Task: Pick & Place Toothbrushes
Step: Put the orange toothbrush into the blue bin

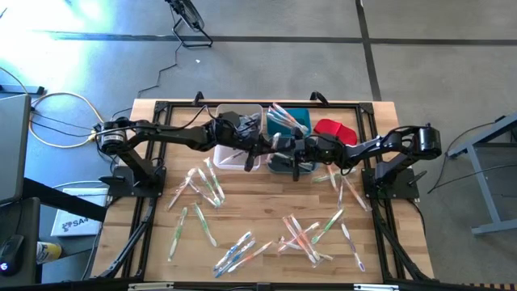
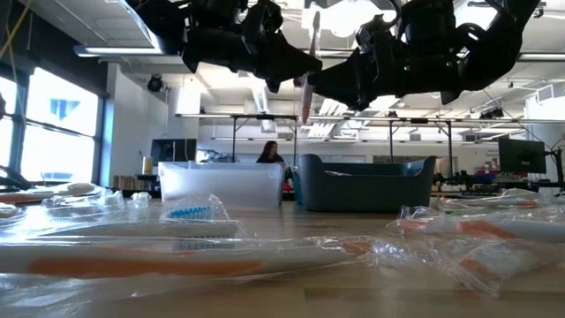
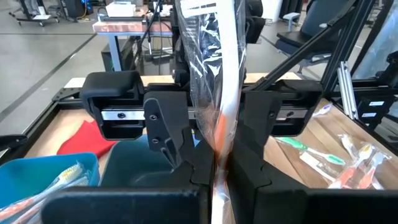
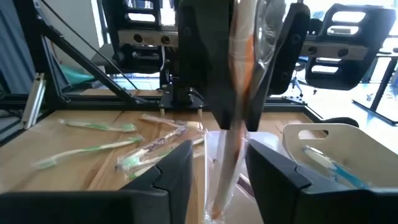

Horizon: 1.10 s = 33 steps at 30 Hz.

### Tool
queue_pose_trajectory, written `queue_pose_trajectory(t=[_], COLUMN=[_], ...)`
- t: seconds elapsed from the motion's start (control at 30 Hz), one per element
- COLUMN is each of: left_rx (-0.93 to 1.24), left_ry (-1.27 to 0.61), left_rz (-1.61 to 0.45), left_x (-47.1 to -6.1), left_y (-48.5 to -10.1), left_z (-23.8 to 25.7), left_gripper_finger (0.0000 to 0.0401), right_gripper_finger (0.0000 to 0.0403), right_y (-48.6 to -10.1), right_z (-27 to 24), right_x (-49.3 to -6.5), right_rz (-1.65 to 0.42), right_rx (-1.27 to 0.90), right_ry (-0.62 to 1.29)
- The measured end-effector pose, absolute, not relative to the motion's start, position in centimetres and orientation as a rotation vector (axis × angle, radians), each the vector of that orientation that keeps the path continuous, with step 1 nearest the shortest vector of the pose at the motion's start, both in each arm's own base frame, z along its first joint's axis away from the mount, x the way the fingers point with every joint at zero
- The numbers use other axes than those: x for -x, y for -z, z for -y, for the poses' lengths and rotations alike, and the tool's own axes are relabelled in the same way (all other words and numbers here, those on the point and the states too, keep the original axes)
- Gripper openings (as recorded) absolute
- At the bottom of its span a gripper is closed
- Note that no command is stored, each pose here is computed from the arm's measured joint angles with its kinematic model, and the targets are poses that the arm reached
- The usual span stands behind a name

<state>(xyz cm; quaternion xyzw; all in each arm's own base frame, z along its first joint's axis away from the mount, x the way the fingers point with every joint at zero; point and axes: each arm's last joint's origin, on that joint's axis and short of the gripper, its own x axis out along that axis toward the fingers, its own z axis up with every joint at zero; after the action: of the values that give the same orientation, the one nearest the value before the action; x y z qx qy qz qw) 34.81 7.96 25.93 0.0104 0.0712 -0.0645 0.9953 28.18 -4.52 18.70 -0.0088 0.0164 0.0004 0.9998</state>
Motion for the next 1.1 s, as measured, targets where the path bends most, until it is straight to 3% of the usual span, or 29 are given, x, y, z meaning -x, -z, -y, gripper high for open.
queue_pose_trajectory(t=[0.33, 1.1], left_rx=[-0.024, -0.037], left_ry=[0.156, 0.171], left_rz=[-0.136, -0.106], left_x=[-34.88, -35.05], left_y=[-25.98, -26.22], left_z=[-7.62, -7.17], left_gripper_finger=[0.0019, 0.0019], right_gripper_finger=[0.0104, 0.0101], right_y=[-18.89, -18.92], right_z=[4.47, 4.46], right_x=[-28.19, -28.19], right_rz=[-0.014, -0.010], right_rx=[0.021, 0.022], right_ry=[-0.012, -0.011])
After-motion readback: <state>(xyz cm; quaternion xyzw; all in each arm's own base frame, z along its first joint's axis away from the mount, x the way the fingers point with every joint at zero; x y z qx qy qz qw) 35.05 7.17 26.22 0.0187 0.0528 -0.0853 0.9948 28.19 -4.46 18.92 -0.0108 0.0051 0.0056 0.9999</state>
